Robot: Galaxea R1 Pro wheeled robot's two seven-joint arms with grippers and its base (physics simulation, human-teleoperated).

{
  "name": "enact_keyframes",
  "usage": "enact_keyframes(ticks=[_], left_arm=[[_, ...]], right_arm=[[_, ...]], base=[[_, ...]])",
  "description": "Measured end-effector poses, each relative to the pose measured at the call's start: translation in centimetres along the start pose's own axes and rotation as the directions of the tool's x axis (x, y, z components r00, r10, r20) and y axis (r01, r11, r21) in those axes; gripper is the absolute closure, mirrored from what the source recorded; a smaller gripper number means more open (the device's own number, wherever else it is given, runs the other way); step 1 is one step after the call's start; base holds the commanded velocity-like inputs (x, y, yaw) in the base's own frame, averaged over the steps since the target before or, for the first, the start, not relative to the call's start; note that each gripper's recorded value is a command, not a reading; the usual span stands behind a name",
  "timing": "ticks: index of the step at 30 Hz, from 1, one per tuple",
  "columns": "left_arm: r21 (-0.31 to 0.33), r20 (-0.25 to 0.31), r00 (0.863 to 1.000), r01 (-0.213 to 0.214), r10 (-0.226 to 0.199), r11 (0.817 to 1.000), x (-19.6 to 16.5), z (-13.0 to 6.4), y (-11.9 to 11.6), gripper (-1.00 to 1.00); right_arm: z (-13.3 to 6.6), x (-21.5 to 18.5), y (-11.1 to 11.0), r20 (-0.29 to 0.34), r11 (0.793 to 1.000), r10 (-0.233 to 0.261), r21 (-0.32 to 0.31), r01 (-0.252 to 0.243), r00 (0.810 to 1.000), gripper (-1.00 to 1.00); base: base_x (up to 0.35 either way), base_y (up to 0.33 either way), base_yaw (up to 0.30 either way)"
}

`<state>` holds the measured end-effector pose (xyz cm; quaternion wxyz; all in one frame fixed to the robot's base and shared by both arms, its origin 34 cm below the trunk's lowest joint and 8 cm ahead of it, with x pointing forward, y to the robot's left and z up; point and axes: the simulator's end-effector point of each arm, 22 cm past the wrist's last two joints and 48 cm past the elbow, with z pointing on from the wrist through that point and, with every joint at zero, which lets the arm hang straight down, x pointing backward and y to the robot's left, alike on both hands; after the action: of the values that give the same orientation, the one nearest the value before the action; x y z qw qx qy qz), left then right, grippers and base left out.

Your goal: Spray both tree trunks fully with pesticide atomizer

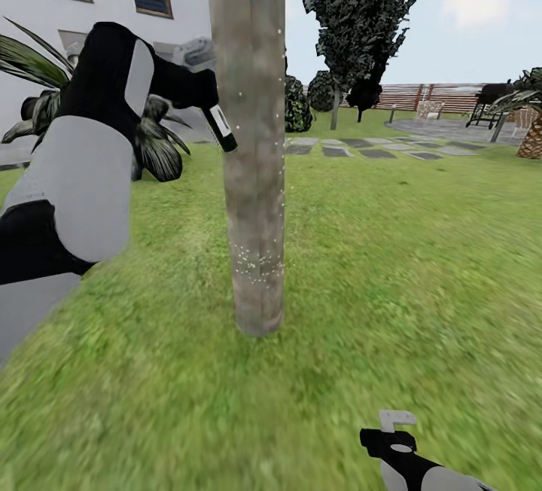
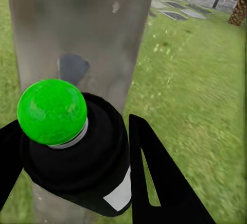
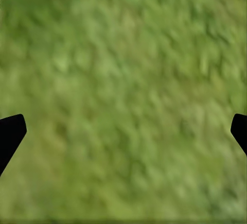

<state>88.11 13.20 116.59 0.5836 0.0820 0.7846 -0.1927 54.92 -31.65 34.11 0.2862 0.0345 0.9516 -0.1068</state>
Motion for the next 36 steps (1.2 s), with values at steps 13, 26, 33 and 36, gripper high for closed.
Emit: enact_keyframes(ticks=[13,26,33,36], left_arm=[[0.206,-0.046,0.993,0.114,-0.107,0.972,-1.4,0.0,-5.8,1.00],[0.102,-0.254,0.951,0.207,-0.175,0.973,8.5,4.1,-0.5,1.00],[0.076,-0.264,0.947,0.212,-0.186,0.974,13.6,6.6,1.2,1.00],[0.078,-0.262,0.946,0.216,-0.189,0.973,17.2,8.3,1.2,1.00]], right_arm=[[0.0,0.0,-0.1,-0.001,1.000,0.000,0.001,0.000,1.000,-1.00],[0.0,0.0,-0.1,-0.001,1.000,0.000,0.002,0.000,1.000,-1.00],[0.1,0.0,-0.2,-0.001,1.000,0.000,0.003,0.000,1.000,-1.00],[0.1,0.0,-0.2,-0.001,1.000,0.000,0.003,0.000,1.000,-1.00]], base=[[0.000,0.000,0.000],[0.000,0.000,0.000],[0.000,0.000,0.000],[0.000,0.000,0.000]])
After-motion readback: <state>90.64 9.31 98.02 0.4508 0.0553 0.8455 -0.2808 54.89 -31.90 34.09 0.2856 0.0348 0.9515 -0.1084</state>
